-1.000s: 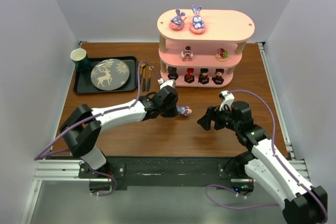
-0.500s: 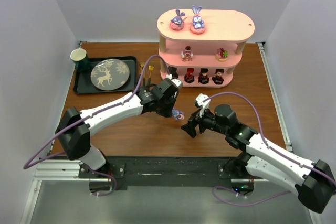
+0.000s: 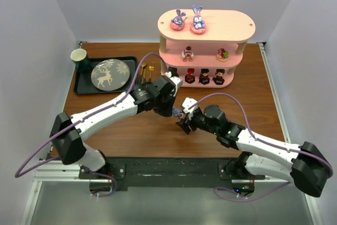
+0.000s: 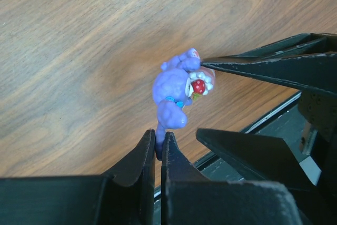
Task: Place and organize the plastic toys onto the shelf
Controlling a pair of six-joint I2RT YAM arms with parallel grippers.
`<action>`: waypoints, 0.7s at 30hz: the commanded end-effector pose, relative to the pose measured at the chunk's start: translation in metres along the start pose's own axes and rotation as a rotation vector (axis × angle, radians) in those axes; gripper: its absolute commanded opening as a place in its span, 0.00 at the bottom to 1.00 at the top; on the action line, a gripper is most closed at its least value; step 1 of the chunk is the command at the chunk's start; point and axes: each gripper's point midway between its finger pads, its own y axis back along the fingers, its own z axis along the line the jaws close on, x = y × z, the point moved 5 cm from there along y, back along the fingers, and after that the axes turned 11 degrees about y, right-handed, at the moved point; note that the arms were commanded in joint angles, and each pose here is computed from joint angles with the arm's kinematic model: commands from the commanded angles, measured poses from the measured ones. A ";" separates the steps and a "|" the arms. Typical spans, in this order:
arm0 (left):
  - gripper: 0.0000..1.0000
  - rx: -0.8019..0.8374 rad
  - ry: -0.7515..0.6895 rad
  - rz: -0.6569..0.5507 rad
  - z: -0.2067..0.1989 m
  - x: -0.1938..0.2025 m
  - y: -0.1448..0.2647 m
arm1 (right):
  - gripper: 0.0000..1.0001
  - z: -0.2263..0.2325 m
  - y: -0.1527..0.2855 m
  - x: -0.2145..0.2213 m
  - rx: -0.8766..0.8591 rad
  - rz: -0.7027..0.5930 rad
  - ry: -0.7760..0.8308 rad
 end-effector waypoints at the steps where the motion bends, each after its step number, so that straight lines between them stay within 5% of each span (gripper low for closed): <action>1: 0.00 0.123 -0.006 -0.035 -0.020 -0.009 0.022 | 0.64 -0.019 -0.008 -0.044 0.081 -0.141 0.078; 21: 0.00 0.055 0.037 -0.052 -0.014 -0.011 0.022 | 0.64 -0.012 -0.008 -0.054 0.039 -0.165 0.096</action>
